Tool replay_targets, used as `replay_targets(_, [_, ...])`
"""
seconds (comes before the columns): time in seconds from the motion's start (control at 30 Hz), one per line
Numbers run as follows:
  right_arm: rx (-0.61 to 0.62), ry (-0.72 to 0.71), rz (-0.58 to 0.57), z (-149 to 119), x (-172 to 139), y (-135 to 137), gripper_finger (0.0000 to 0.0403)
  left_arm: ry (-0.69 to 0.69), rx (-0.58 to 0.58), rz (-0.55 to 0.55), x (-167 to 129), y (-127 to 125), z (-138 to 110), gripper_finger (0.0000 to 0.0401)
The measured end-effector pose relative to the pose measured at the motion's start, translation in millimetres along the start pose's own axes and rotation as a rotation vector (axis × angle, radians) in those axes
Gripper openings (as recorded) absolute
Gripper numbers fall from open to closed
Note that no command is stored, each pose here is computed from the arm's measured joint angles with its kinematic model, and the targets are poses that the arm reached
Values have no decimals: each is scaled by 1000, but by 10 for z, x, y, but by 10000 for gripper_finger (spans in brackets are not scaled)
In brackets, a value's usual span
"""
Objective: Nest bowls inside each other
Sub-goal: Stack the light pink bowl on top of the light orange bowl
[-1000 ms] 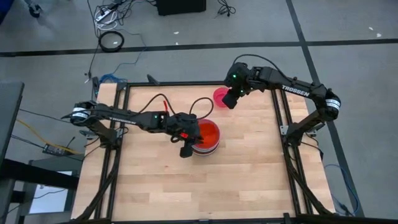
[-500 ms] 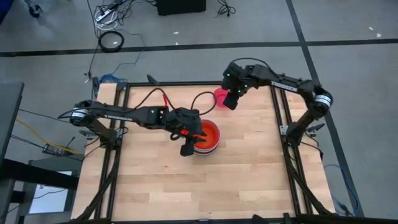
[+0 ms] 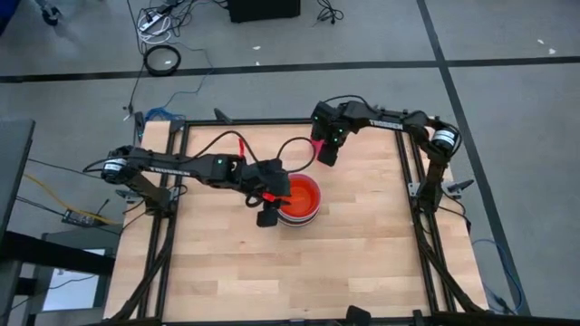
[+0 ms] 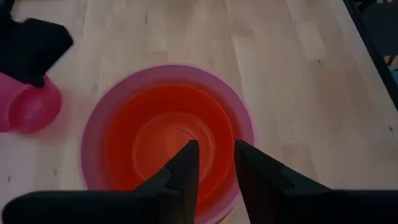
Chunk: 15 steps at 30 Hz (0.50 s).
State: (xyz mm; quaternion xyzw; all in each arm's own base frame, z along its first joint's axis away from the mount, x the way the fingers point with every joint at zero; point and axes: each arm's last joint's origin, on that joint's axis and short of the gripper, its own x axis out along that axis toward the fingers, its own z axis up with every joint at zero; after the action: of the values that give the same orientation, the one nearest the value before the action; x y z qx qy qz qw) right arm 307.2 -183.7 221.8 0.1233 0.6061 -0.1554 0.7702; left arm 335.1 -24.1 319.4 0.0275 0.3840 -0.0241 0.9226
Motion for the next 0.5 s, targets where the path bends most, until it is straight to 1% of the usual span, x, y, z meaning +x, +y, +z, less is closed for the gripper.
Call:
replay_targets(0.1, [-15,-1,25,24,69,8,95,-2,-1,1,0,0,2,111])
replay_targets(0.3, [-55,-19,40,48,77,56,98,-3,2,2,0,1,2,111])
replay_targets(0.5, [-56,-32,63,58,77,65,121,-15,2,7,0,4,15,111])
